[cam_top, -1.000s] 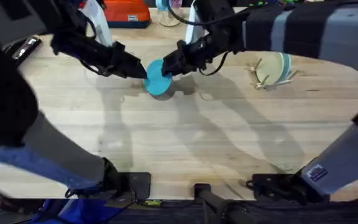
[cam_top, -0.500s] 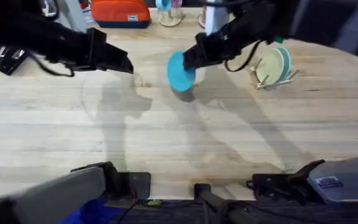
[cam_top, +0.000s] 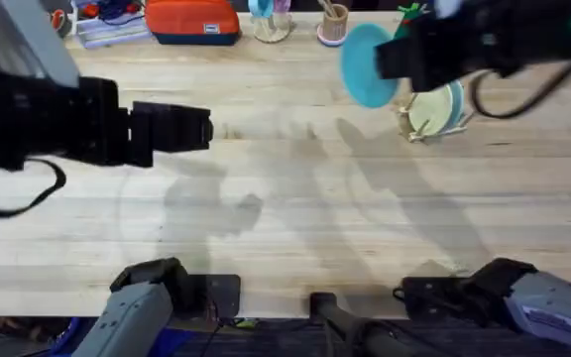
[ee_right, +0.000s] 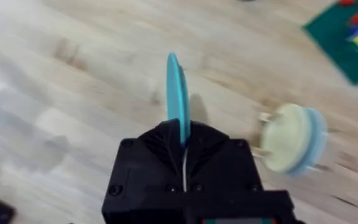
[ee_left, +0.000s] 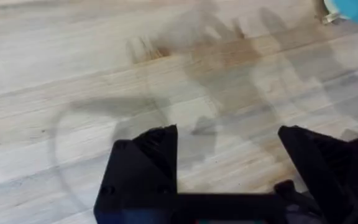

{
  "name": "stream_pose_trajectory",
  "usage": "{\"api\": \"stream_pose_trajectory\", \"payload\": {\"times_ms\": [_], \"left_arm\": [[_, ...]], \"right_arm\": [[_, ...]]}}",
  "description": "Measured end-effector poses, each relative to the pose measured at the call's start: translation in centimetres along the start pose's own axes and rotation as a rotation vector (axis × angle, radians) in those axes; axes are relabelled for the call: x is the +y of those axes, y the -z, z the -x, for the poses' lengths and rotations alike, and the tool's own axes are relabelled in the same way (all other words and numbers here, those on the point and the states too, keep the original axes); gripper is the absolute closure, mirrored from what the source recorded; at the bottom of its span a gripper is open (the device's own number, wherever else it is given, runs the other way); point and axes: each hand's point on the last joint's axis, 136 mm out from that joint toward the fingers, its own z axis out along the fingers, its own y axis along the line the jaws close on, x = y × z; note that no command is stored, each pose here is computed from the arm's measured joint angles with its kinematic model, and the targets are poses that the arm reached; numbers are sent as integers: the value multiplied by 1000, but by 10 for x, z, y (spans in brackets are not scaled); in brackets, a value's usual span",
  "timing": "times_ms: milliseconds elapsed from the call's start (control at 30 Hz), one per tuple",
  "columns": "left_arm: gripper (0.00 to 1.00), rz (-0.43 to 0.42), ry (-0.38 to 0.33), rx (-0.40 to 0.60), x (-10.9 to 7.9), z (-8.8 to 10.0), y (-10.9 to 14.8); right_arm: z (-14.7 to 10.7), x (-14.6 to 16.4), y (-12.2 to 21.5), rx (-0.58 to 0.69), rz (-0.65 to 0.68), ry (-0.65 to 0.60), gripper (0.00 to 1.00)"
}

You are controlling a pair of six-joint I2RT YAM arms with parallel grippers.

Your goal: Pick up the plates from the table one by one and place each into a slot on the dish rack.

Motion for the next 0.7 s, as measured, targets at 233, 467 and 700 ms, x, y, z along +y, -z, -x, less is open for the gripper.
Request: {"api": "stream_pose_trajectory", "payload": {"times_ms": [233,467,700], "left_arm": [[6,25,-15,-30,-2,-2,7],[7,27,-6,-19,0,-3,6],[7,21,5,2,-2,-8,6]], "right_arm": [[-5,-37,51,-83,-192,6,972],[-21,-68,98,-143,-313,-36,972],[-39,-97,117,-126,-408,-112,973]]}}
